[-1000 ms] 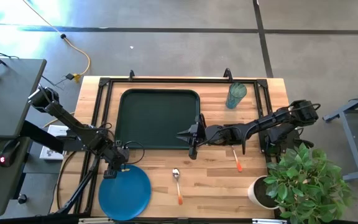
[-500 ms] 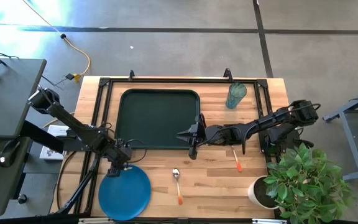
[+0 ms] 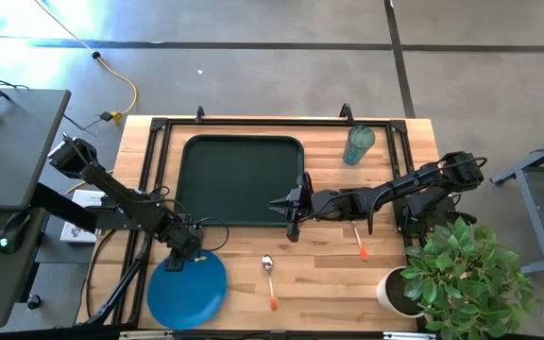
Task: Pick and place plate/cup/fork/spoon on tray
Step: Put the blue plate on the black tray
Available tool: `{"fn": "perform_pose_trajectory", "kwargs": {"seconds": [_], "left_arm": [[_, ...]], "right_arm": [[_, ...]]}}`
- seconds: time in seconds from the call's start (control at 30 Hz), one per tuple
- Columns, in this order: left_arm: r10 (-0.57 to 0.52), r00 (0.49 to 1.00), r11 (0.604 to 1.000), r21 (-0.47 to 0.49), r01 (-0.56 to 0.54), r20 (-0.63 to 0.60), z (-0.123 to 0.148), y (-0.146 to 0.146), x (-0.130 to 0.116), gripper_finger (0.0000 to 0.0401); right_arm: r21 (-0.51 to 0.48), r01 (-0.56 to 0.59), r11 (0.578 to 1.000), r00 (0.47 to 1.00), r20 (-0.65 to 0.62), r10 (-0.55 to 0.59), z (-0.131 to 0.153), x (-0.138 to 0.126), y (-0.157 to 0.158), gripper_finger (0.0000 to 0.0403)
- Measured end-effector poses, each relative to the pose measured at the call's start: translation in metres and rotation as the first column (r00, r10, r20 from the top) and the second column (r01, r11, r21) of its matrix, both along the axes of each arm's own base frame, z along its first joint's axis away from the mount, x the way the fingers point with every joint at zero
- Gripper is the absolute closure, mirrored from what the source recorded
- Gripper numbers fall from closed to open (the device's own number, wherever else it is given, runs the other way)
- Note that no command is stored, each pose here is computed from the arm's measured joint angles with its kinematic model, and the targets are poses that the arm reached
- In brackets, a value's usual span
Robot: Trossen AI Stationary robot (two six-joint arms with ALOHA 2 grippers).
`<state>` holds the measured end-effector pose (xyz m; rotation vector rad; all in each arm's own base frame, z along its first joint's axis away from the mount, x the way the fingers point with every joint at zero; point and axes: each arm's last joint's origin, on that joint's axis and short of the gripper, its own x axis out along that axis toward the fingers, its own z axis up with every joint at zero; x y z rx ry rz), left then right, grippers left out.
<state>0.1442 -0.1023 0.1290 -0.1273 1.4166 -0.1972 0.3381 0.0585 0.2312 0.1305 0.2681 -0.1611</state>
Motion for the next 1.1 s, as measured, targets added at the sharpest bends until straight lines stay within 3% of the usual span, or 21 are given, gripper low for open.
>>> {"fn": "perform_pose_trajectory", "kwargs": {"seconds": [0.27,0.5,0.7,0.97,1.1], "left_arm": [[-0.017,1.000,0.994,-0.104,0.017,-0.006,0.003,-0.003,0.002,0.0391],[0.000,1.000,0.997,-0.078,0.002,0.026,0.012,-0.005,0.006,0.0394],[0.038,0.983,0.996,-0.090,-0.022,0.181,0.043,-0.007,0.019,0.0396],[0.233,0.875,0.972,-0.090,-0.215,0.425,0.091,0.026,0.022,0.0397],[0.328,0.775,0.931,-0.048,-0.361,0.540,0.108,0.055,0.016,0.0397]], "right_arm": [[0.002,0.000,1.000,1.000,0.008,0.000,0.001,0.000,0.000,0.0336],[0.003,0.000,1.000,1.000,0.015,0.000,0.001,0.000,0.000,0.0336],[0.005,0.000,1.000,1.000,0.024,0.000,0.002,0.001,0.000,0.0336],[0.030,0.006,1.000,0.999,0.031,-0.007,0.003,0.001,0.000,0.0336],[0.030,0.007,1.000,1.000,0.030,-0.008,0.002,0.001,0.000,0.0336]]}}
